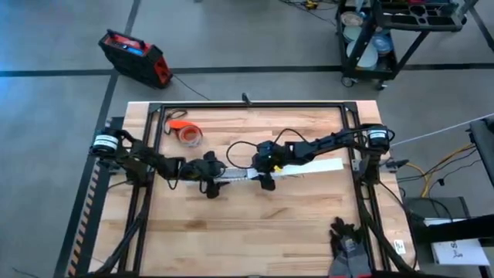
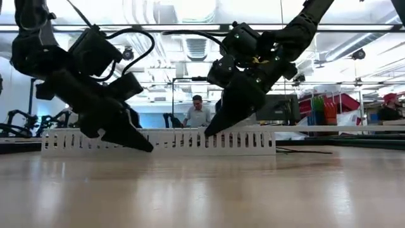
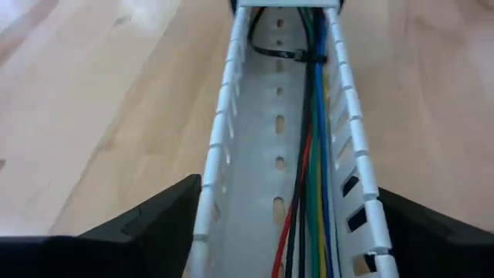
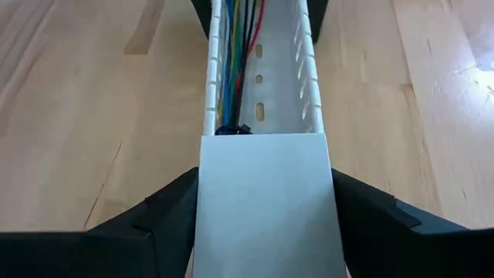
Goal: Ziptie cables
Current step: Close the white cable duct
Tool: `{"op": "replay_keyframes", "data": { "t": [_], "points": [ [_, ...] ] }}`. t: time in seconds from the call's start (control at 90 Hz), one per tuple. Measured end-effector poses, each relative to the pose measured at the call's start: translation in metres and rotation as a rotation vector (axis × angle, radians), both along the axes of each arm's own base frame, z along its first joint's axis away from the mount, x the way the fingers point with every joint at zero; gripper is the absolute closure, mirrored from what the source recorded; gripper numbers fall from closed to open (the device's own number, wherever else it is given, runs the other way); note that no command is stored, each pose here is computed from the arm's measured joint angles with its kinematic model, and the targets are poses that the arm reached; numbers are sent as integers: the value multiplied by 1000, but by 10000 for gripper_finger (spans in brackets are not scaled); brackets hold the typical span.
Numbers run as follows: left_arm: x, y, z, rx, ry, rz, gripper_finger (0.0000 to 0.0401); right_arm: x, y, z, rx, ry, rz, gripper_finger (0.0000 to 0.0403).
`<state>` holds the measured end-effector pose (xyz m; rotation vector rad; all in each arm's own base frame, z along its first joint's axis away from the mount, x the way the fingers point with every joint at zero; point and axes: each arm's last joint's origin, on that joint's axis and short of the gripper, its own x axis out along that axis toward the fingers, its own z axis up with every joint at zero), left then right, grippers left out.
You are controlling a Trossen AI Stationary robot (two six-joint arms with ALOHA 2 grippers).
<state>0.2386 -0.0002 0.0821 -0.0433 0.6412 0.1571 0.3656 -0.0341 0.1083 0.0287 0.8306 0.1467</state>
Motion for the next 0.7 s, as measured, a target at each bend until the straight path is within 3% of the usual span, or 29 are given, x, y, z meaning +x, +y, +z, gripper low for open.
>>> {"op": "replay_keyframes", "data": {
  "t": [0.2,0.322,0.467,0.7],
  "points": [
    [1,-1,-1,-10,1,-1,209,0,-1,0,27,-4,-30,178],
    [1,-1,-1,-16,1,3,208,0,0,0,35,-6,-16,169],
    [2,-1,-1,-33,1,11,176,0,0,-1,38,-5,9,157],
    [2,-1,-1,-42,-1,18,170,1,0,-1,28,5,-69,180]
  ]
}}
